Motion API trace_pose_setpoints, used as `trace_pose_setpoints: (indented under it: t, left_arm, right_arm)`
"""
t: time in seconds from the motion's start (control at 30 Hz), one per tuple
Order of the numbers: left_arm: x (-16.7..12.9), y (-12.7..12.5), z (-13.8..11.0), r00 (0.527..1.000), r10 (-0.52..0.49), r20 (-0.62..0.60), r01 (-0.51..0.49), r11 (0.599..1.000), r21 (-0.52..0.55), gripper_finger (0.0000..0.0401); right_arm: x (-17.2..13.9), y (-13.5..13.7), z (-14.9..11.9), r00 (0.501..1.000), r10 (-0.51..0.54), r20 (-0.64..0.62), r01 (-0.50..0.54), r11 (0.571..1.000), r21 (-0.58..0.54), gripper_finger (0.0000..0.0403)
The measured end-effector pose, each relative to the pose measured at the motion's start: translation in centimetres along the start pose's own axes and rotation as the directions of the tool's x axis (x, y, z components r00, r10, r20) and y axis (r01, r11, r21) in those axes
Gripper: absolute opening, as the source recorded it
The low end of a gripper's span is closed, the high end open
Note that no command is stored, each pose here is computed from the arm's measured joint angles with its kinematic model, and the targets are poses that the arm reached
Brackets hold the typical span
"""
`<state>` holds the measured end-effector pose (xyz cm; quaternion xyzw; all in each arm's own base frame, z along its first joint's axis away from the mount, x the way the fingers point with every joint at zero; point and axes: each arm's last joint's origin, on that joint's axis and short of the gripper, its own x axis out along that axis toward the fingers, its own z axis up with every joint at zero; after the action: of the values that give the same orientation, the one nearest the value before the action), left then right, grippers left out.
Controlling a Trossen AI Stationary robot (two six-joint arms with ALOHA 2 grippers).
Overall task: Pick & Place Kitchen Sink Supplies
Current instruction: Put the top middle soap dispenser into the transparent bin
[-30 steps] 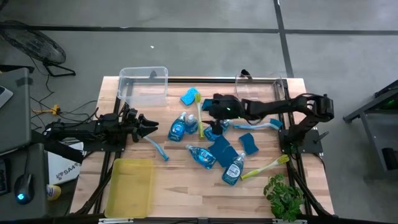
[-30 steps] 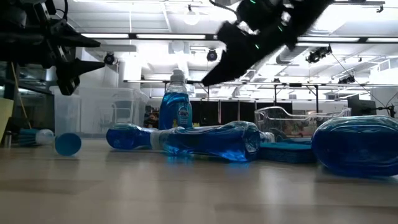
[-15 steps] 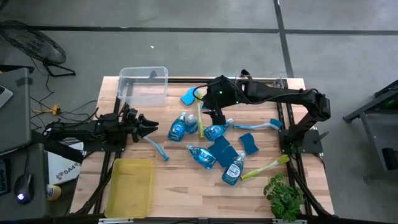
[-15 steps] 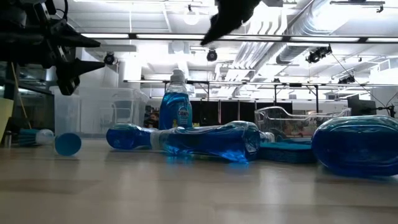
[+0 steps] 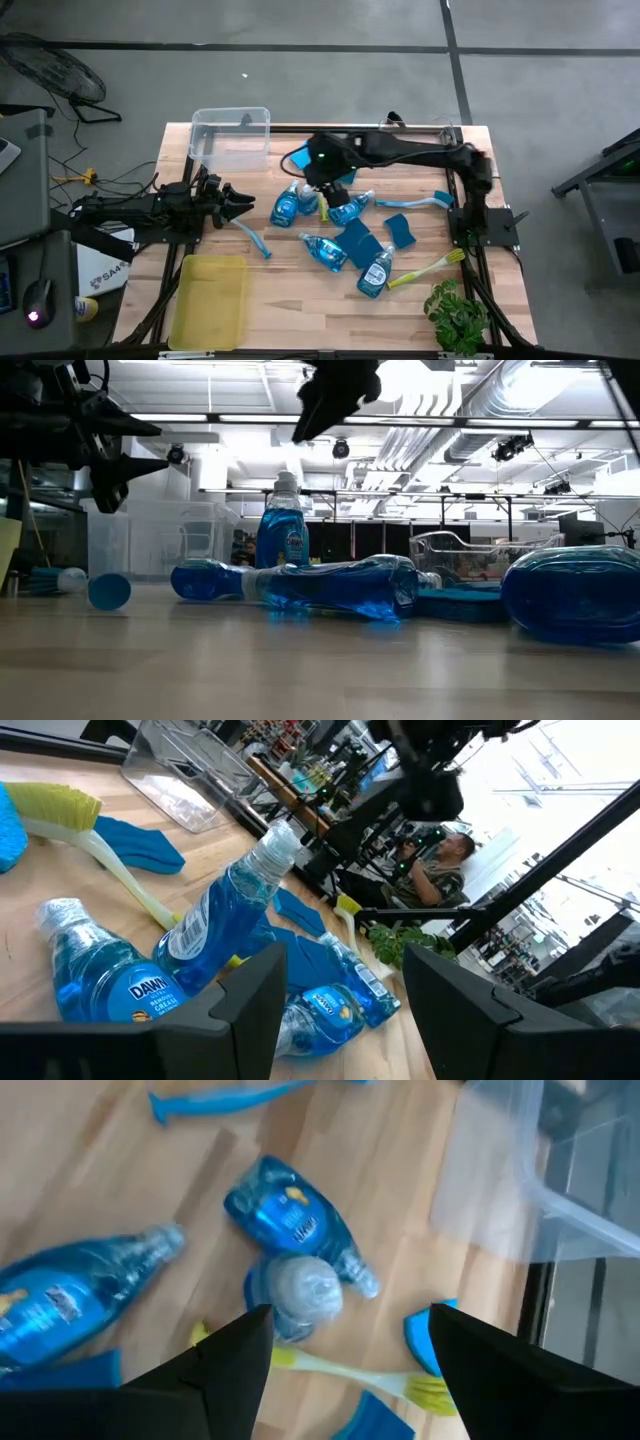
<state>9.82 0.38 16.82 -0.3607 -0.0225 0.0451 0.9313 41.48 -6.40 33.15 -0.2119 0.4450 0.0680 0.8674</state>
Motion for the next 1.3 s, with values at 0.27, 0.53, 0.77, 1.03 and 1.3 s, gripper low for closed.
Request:
trace_pose_setpoints:
  t: [0.27, 0.53, 0.77, 1.03, 1.3]
  left_arm:
    - [0.0, 0.0, 0.0, 1.0, 0.0, 0.0, 0.0, 1.0, 0.0, 0.0197]
    - [0.0, 0.0, 0.0, 1.0, 0.0, 0.0, 0.0, 1.0, 0.0, 0.0197]
    - [0.0, 0.0, 0.0, 1.0, 0.0, 0.0, 0.0, 1.0, 0.0, 0.0197]
    - [0.0, 0.0, 0.0, 1.0, 0.0, 0.0, 0.0, 1.0, 0.0, 0.0197]
    - [0.0, 0.0, 0.0, 1.0, 0.0, 0.0, 0.0, 1.0, 0.0, 0.0197]
  right_arm:
    - [3.0, -0.9, 1.5, 0.991, 0.084, -0.104, -0.086, 0.996, -0.017, 0.0261]
    - [5.2, -0.9, 1.6, 0.973, 0.174, -0.155, -0.176, 0.984, -0.003, 0.0261]
    - [6.7, -0.6, 0.9, 0.964, 0.204, -0.171, -0.208, 0.978, -0.005, 0.0261]
    - [7.2, -0.2, 1.1, 0.962, 0.237, -0.134, -0.24, 0.971, -0.01, 0.0256]
    - [8.6, 0.6, 0.7, 0.956, 0.251, -0.153, -0.258, 0.966, -0.031, 0.023]
